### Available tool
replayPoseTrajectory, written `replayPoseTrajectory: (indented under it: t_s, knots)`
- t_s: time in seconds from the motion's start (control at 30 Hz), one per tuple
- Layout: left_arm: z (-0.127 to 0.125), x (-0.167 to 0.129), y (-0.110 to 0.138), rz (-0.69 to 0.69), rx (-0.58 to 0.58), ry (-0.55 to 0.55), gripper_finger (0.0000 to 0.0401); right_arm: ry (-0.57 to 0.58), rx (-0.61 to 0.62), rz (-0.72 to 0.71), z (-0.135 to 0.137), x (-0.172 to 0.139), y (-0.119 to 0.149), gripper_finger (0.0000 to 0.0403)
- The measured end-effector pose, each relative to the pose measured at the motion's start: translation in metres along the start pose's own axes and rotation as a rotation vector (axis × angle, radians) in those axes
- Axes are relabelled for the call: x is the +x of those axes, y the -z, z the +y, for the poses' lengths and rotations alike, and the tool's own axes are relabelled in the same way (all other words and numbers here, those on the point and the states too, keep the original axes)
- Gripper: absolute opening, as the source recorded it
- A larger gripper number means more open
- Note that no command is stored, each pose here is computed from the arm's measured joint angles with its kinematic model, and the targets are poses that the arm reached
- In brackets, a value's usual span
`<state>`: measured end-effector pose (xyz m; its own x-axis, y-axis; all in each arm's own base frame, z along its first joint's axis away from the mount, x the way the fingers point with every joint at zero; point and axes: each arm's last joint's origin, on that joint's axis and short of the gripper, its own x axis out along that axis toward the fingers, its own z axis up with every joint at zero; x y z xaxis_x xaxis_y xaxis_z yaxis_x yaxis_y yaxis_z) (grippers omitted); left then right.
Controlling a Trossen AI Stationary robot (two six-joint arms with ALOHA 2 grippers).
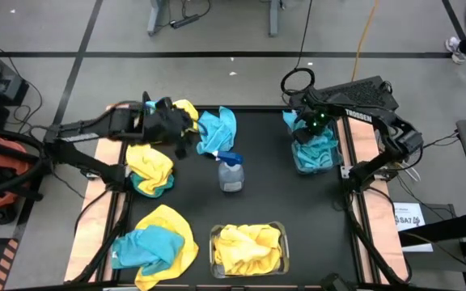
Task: Sort microfiber towel by color & place in baskets
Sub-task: Put the blue towel into the top transparent bin
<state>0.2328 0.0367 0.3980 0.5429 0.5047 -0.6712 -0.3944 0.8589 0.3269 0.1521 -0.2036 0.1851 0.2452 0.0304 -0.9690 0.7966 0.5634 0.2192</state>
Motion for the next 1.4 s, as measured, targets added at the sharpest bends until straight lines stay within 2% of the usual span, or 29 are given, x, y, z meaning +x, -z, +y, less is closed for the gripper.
replayPoseTrajectory:
  t_s: [0.27,0.37,0.5,0.9,1.1,1.4]
  knots:
    - [0.052,0.025,0.005,0.031,-0.023,0.191,0.0305,-0.010,-0.001,-0.119,0.011,-0.035,0.014,0.0201]
    - [0.064,0.041,0.009,0.053,-0.023,0.244,0.0305,-0.024,0.007,-0.177,0.015,-0.051,0.023,0.0214]
    - [0.073,0.065,0.018,0.091,-0.015,0.293,0.0305,-0.101,0.009,-0.261,0.020,-0.071,0.034,0.0222]
    - [0.067,0.157,0.039,0.161,-0.010,0.459,0.0305,-0.285,-0.049,-0.511,0.039,-0.125,0.080,0.0222]
    - [0.062,0.200,0.046,0.198,0.016,0.475,0.0305,-0.338,-0.059,-0.606,0.046,-0.143,0.104,0.0222]
    - [0.051,0.256,0.060,0.248,-0.001,0.504,0.0306,-0.421,-0.059,-0.660,0.053,-0.155,0.127,0.0222]
